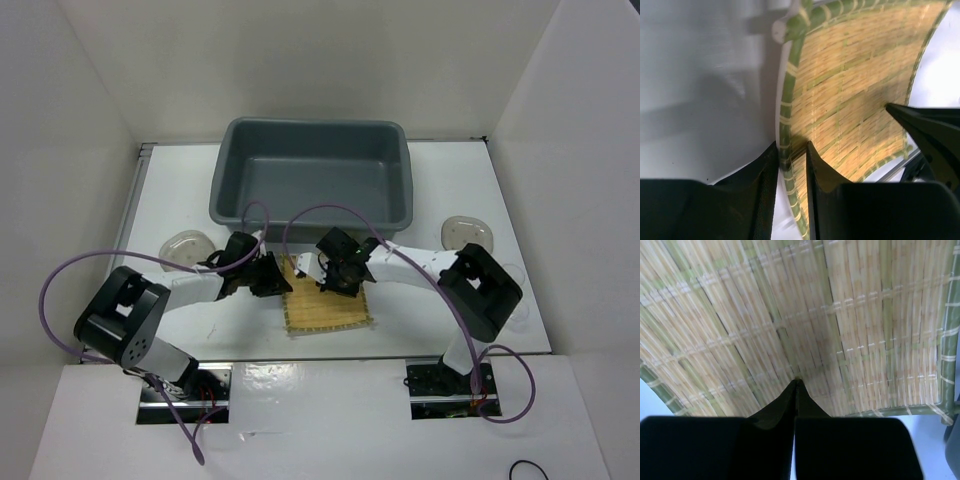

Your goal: Place the mixed dishes into the plastic bin

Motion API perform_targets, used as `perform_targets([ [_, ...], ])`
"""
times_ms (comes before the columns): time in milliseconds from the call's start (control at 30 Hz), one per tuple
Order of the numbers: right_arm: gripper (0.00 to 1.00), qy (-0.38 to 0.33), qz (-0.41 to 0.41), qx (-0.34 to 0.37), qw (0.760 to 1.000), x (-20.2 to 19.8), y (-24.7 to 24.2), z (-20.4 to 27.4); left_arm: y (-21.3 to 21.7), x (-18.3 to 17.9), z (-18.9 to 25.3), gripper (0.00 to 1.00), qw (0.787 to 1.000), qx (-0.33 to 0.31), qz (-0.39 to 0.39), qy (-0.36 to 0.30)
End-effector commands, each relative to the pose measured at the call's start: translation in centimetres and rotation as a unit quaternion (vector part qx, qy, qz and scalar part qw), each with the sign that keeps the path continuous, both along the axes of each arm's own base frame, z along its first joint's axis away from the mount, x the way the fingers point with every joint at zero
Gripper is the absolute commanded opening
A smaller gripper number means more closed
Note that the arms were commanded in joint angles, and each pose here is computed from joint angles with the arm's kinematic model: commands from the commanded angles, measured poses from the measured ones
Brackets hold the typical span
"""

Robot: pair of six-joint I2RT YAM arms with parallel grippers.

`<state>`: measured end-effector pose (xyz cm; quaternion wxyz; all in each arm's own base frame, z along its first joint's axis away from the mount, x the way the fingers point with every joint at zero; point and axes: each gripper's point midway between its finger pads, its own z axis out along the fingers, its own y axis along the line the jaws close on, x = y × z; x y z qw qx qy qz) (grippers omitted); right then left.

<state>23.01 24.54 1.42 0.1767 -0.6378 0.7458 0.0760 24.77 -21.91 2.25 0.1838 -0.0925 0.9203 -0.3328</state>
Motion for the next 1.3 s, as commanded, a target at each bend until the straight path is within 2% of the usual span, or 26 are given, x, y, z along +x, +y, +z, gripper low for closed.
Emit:
perform_targets([
  [0, 0.0, 0.037, -0.001, 0.017, 0.999, -0.9, 0.8, -2.7, -3.5, -0.9, 3.2, 0.0, 0.99, -0.06, -0.118, -0.046],
  [100, 0.0, 0.034, -0.013, 0.035, 0.999, -1.2, 0.9, -2.0, -4.1, -1.2, 4.6, 0.0, 0.985, -0.073, -0.15, -0.044],
  [133, 0.0, 0.034, -0.017, 0.038, 0.999, -1.3, 0.8, -1.8, -4.4, -1.5, 4.9, 0.0, 0.984, -0.077, -0.158, -0.022],
  [267, 0.0, 0.007, -0.037, 0.085, 0.996, -1.4, 1.0, 1.9, -4.3, -2.8, 6.0, 0.0, 0.983, -0.077, -0.167, -0.005],
  [400, 0.0, -0.098, -0.079, 0.12, 0.985, 0.7, -2.0, 7.7, -3.6, -3.6, 8.6, 0.0, 0.986, -0.075, -0.148, -0.025],
  [533, 0.0, -0.144, -0.119, 0.12, 0.975, 2.4, -6.0, 10.2, -3.0, -4.2, 11.9, 0.0, 0.985, -0.086, -0.137, -0.067],
  [633, 0.0, -0.144, -0.136, 0.115, 0.973, 2.5, -8.1, 10.3, -2.7, -4.4, 13.5, 0.0, 0.983, -0.096, -0.129, -0.084],
  [767, 0.0, -0.133, -0.137, 0.104, 0.976, 1.5, -8.8, 9.2, -2.4, -5.0, 12.3, 0.0, 0.985, -0.089, -0.128, -0.068],
  [900, 0.0, -0.127, -0.11, 0.049, 0.984, 0.6, -10.5, 8.8, -1.9, -5.0, 10.2, 0.0, 0.99, -0.073, -0.118, -0.039],
  [1033, 0.0, -0.103, -0.08, -0.019, 0.991, -1.0, -12.9, 7.4, -2.8, -3.8, 8.0, 0.0, 0.987, -0.057, -0.147, -0.025],
  [1067, 0.0, -0.098, -0.076, -0.033, 0.992, -1.4, -13.4, 7.0, -3.1, -3.7, 6.2, 0.06, 0.986, -0.052, -0.157, 0.007],
  [1133, 0.0, -0.087, -0.07, -0.067, 0.991, -2.1, -14.7, 5.8, -4.1, -2.2, 5.7, 0.08, 0.984, -0.051, -0.168, 0.011],
  [1167, 0.0, -0.088, -0.066, -0.079, 0.991, -2.2, -15.2, 5.4, -4.5, -2.1, 3.8, 0.08, 0.983, -0.04, -0.175, 0.036],
  [1233, 0.0, -0.097, -0.069, -0.113, 0.986, -2.3, -16.6, 4.6, -5.3, -1.6, 2.9, 0.1, 0.98, -0.037, -0.188, 0.047],
  [1267, 0.0, -0.095, -0.072, -0.128, 0.985, -2.4, -17.2, 3.9, -5.8, -0.7, 3.6, 0.12, 0.98, -0.04, -0.194, 0.027],
])
